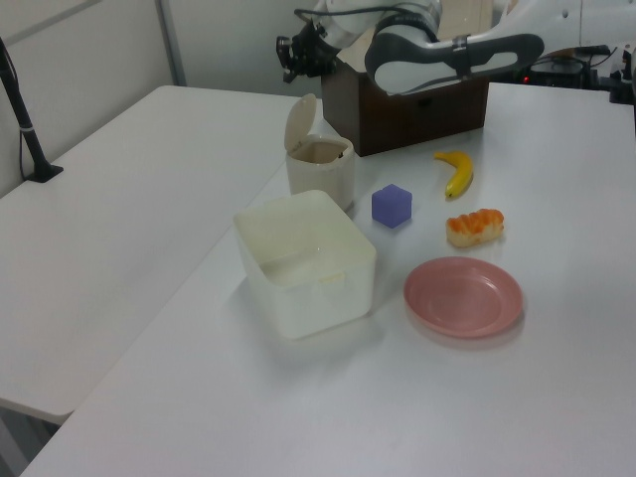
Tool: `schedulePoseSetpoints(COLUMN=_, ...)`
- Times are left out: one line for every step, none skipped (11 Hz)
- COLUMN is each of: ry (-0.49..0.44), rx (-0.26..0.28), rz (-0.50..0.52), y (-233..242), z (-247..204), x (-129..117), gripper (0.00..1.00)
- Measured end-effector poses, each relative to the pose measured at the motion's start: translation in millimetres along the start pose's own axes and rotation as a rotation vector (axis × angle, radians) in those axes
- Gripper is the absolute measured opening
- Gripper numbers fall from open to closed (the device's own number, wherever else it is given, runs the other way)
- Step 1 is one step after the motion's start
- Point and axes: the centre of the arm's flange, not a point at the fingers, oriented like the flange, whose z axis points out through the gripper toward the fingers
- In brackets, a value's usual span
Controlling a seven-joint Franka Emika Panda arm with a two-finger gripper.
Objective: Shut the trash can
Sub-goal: 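Move the gripper over the trash can's raised lid, then push the raised lid down toward the can's rim with the gripper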
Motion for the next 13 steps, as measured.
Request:
schedulePoseSetpoints(ry=-0.001, rx=-0.008, rz=-0.016, y=2, z=5, x=-4, gripper=0.01)
schedulePoseSetpoints(ry=-0.006, rx=-0.018, rz=-0.036, y=6, z=10, x=-7, gripper=0.01)
schedulePoseSetpoints(ry=-0.010, rx=-0.026, rz=-0.068, y=9, z=14, x=-8, gripper=0.01)
schedulePoseSetpoints(ry=-0.019, rx=-0.055, rz=-0.116, y=13, z=17, x=-9, gripper=0.01)
schedulePoseSetpoints(ry=-0.041, rx=-0.093, rz=-0.167, y=18, z=21, x=-10, gripper=0.01)
schedulePoseSetpoints(ry=-0.081, rx=-0.121, rz=-0.207, y=23, z=23, x=-11, gripper=0.01)
schedulePoseSetpoints(ry=-0.142, rx=-0.153, rz=-0.260, y=30, z=26, x=-12, gripper=0.01)
schedulePoseSetpoints(ry=-0.204, rx=-0.189, rz=-0.313, y=37, z=28, x=-14, gripper=0.01)
schedulePoseSetpoints(ry=-0.264, rx=-0.223, rz=-0.365, y=43, z=28, x=-16, gripper=0.01)
schedulePoseSetpoints(ry=-0.309, rx=-0.246, rz=-0.402, y=47, z=28, x=-18, gripper=0.01)
schedulePoseSetpoints(ry=-0.337, rx=-0.259, rz=-0.433, y=50, z=27, x=-19, gripper=0.01)
schedulePoseSetpoints(ry=-0.368, rx=-0.279, rz=-0.467, y=54, z=26, x=-20, gripper=0.01)
schedulePoseSetpoints(ry=-0.402, rx=-0.303, rz=-0.497, y=59, z=25, x=-22, gripper=0.01)
